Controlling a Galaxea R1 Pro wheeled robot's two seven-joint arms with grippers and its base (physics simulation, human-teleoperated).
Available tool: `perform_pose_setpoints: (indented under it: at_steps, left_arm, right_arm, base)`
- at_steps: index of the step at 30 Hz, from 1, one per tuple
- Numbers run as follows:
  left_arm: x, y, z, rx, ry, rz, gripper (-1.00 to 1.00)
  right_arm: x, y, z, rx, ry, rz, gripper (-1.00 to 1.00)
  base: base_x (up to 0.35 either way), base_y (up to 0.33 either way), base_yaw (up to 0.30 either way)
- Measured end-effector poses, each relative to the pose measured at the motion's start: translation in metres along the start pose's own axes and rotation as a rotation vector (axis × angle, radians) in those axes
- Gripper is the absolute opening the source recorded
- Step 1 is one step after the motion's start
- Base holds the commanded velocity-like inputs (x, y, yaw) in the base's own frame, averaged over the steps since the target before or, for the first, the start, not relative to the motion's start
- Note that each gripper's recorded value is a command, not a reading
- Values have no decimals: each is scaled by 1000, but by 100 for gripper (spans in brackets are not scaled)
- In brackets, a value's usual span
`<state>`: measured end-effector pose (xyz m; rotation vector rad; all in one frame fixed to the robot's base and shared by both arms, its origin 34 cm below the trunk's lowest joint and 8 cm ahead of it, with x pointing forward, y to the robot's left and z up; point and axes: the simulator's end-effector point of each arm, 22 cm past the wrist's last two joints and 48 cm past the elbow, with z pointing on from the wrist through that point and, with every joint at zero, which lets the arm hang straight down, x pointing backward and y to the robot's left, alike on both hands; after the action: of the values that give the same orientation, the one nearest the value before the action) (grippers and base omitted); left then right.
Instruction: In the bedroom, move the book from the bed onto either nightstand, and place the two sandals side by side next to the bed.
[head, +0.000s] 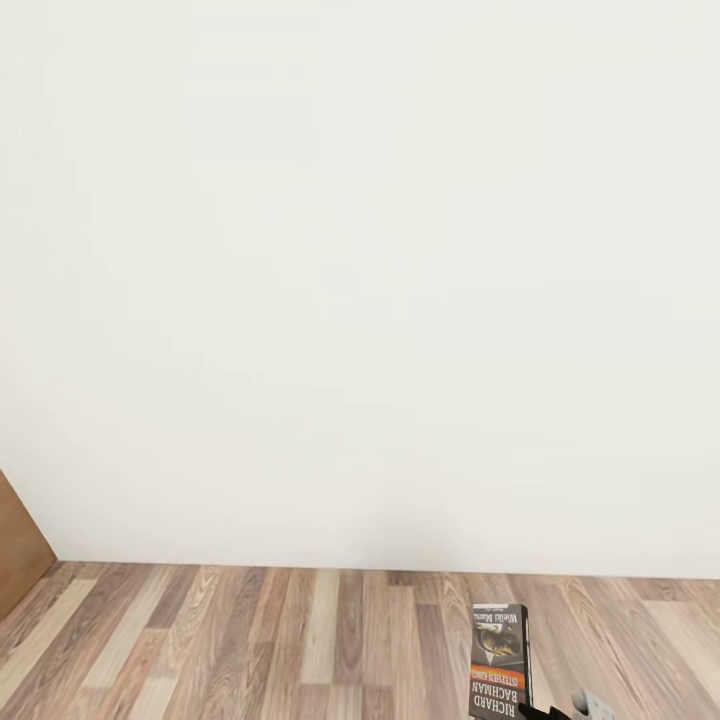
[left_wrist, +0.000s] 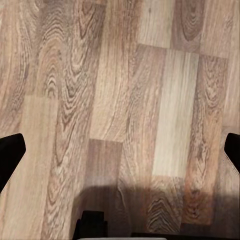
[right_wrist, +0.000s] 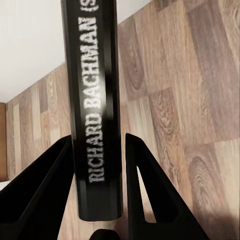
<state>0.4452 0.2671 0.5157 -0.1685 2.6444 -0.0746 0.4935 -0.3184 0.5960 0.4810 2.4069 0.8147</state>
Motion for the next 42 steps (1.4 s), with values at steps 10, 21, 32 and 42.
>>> perform_pose_setpoints:
  at_steps: [10,21,32,42]
  left_arm:
    - [0,0,0,0,0,0,100]
    - [0,0,0,1,1,0,100]
    - [-1,0,1,0,-6,0,100]
    - [-1,0,1,0,-7,1,100]
  right_arm:
    - [0,0,0,0,0,0,-100]
    - [0,0,0,0,1,0,-100]
    - [0,-1,1,1,0,5,-100]
    - [1,-1,1,2,0,5,-100]
  base:
    - [326,0,0]
    - [326,0,-78]
    - [77,0,-226]
    - [2,0,-234]
